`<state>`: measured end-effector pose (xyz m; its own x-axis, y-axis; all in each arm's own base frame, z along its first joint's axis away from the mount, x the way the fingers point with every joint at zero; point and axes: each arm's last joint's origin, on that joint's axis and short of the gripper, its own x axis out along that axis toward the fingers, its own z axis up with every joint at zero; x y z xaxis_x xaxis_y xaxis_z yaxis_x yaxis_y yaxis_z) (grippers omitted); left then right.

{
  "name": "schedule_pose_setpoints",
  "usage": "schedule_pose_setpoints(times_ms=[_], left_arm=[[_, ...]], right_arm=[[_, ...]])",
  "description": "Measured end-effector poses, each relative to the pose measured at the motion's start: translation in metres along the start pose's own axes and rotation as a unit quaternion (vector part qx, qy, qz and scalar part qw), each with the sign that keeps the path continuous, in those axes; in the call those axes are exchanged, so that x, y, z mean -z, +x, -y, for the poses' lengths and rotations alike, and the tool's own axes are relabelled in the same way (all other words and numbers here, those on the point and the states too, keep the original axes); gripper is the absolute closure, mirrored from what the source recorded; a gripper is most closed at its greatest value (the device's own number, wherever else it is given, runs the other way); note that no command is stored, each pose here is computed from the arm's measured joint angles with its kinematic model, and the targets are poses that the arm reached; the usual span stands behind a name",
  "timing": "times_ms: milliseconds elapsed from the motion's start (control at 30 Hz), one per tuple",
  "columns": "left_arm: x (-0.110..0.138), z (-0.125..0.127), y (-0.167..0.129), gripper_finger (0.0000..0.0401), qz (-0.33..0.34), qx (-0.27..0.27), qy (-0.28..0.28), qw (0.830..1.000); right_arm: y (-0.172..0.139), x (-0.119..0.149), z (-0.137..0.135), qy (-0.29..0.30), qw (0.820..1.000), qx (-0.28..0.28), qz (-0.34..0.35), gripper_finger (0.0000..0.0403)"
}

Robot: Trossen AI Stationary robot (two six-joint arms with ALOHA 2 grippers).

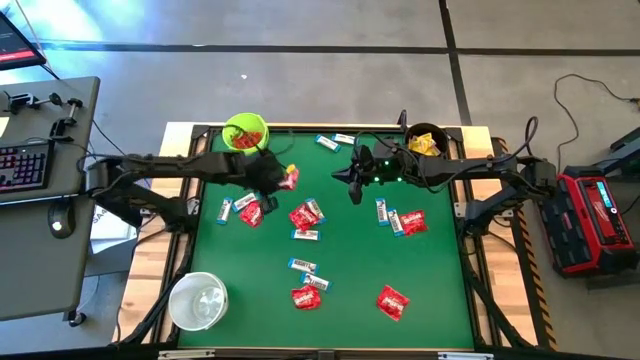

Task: Sort candy by brand, put in halloween buckets
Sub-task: Put the red candy into the green bucket

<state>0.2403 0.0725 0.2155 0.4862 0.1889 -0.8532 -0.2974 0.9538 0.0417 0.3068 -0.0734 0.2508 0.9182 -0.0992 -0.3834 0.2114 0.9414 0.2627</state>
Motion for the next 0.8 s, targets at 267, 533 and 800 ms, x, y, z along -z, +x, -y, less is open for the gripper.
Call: schedule_pose_setpoints(times_ms=[267, 533, 800], left_arm=[[-0.004, -0.038, -0.061, 0.0401, 0.058, -0.104, -0.122, 0.985], [-0.001, -0.092, -0.103, 0.0401, 0.019, -0.199, -0.228, 0.953], [0.017, -0.136, -0.086, 0.0401, -0.064, -0.161, -0.251, 0.952]], right_arm=[[0.0, 0.0, 0.0, 0.0, 1.0, 0.0, 0.0, 0.0403], [0.0, 0.0, 0.0, 0.005, 1.0, 0.0, 0.0, 0.0403], [0.0, 0.0, 0.0, 0.015, 1.0, 0.002, 0.001, 0.0403]])
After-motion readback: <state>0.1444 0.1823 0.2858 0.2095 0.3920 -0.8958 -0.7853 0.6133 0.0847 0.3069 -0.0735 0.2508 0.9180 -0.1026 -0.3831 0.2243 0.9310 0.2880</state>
